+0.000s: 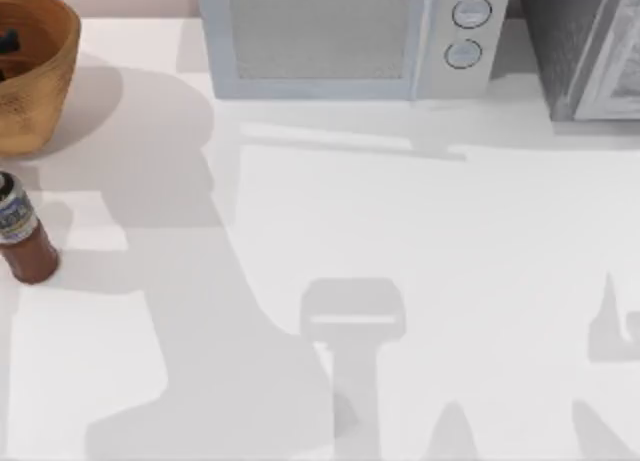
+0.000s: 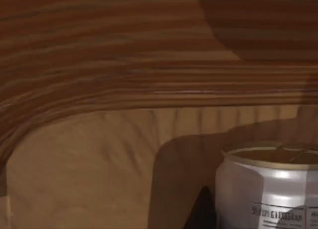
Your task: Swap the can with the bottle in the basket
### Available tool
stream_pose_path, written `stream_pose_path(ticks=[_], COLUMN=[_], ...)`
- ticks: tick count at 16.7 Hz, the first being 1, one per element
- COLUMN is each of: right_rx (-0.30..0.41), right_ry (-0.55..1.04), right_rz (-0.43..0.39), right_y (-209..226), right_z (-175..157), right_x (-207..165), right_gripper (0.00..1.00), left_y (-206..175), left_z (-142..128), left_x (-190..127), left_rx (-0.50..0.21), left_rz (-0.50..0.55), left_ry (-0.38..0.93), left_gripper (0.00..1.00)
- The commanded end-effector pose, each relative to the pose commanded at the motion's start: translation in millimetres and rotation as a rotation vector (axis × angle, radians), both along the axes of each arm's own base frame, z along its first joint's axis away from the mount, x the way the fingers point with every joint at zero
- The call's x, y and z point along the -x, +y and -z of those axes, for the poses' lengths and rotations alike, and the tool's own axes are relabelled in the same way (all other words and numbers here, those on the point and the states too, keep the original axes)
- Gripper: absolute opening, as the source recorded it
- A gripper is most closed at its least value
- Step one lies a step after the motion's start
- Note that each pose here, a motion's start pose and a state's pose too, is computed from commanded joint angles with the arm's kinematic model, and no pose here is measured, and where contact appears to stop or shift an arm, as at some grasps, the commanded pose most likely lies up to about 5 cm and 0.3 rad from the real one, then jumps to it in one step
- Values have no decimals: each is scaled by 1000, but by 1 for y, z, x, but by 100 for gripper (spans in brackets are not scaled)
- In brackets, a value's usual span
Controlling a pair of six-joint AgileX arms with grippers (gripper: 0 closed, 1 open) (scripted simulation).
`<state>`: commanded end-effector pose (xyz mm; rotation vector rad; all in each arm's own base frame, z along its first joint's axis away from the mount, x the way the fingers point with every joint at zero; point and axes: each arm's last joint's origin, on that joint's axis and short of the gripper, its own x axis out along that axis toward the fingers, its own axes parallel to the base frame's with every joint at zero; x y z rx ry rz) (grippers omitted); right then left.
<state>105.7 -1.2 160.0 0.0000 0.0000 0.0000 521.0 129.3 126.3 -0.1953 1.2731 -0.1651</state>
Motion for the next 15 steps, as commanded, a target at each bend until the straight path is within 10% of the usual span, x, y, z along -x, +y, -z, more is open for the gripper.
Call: stream_pose_path(ticks=[6, 15], right_rx=[0, 0], right_ry=[0, 0], right_rz=[0, 0], right_y=[0, 0], right_z=[0, 0], right_x=[0, 0], right_gripper=[100, 100], left_y=[0, -28], left_z=[0, -70], left_x=[0, 27], left_rx=[0, -20], left_rz=[0, 5], left_ry=[0, -90], left_gripper=[0, 0])
